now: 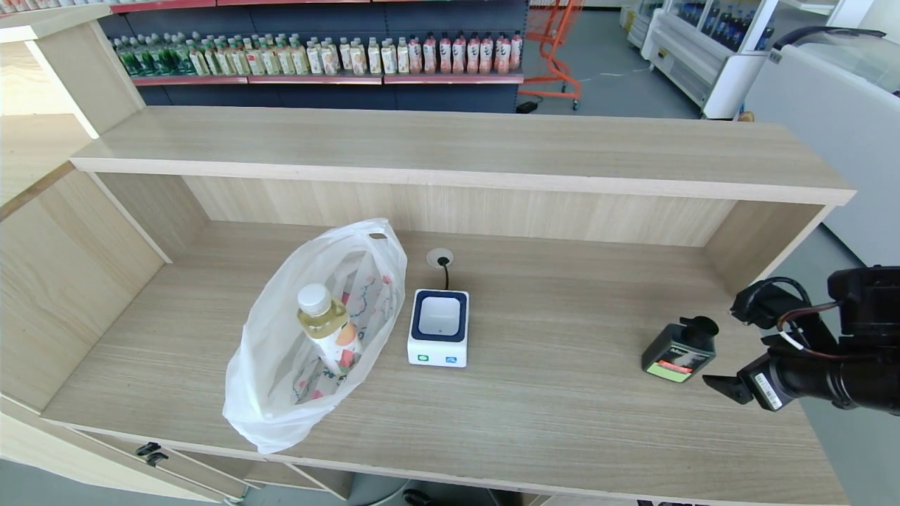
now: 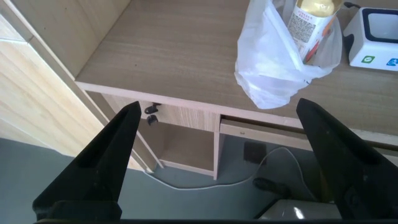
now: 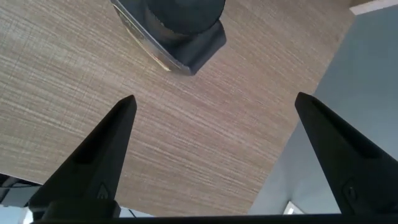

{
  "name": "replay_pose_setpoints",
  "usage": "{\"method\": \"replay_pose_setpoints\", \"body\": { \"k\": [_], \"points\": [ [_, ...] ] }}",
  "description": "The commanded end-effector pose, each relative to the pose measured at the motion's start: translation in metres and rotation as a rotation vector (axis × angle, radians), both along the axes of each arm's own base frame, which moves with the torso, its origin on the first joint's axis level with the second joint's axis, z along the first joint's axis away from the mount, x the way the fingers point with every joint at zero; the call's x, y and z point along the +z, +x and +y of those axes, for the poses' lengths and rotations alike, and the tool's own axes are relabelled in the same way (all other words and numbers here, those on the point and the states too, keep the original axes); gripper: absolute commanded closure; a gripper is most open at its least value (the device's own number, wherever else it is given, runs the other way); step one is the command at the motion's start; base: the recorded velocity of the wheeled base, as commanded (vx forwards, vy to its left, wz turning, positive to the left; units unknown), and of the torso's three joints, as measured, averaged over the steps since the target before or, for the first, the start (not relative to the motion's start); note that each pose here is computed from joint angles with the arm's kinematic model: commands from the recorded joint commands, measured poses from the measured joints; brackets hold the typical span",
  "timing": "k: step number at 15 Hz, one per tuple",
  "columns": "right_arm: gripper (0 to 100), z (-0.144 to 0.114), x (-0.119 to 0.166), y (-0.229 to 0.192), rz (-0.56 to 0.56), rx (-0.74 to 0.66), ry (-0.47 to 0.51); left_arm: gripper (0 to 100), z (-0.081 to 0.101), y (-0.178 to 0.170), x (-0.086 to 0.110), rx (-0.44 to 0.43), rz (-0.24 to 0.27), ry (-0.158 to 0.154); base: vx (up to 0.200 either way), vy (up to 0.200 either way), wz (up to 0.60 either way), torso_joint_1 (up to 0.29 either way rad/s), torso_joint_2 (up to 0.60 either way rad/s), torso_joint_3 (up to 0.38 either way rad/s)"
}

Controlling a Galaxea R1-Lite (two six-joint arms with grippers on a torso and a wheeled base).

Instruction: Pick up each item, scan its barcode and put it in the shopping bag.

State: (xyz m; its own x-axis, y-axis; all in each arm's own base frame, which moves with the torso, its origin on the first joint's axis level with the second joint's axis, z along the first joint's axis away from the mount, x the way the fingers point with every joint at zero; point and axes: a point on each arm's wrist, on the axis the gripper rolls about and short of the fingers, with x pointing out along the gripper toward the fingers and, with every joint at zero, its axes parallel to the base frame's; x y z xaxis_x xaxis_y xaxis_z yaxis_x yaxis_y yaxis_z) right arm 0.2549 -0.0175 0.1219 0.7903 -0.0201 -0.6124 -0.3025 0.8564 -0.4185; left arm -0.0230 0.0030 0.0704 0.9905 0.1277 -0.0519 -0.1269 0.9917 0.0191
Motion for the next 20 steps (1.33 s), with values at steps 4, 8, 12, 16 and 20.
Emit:
{"method": "replay_pose_setpoints", "body": {
  "k": [4,8,12,16,20],
  "points": [
    [0,0.008,-0.009,0.021,0.01,0.09,0.045,0,0.0,0.0,0.0,0.001,0.0,0.0,0.0,0.0,0.0,0.0,0.0,0.0],
    [0,0.01,-0.019,0.028,0.029,0.109,0.057,0,0.0,0.0,0.0,0.001,0.0,0.0,0.0,0.0,0.0,0.0,0.0,0.0],
    [0,0.014,-0.026,0.038,0.006,0.162,0.083,0,0.0,0.0,0.0,0.001,0.0,0.0,0.0,0.0,0.0,0.0,0.0,0.0],
    [100,0.021,-0.03,0.053,-0.017,0.211,0.089,0,0.0,0.0,0.0,0.001,0.0,0.0,0.0,0.0,0.0,0.0,0.0,0.0],
    [100,0.022,-0.034,0.058,-0.043,0.232,0.066,0,0.0,0.0,0.0,0.001,0.0,0.0,0.0,0.0,0.0,0.0,0.0,0.0]
  ]
}}
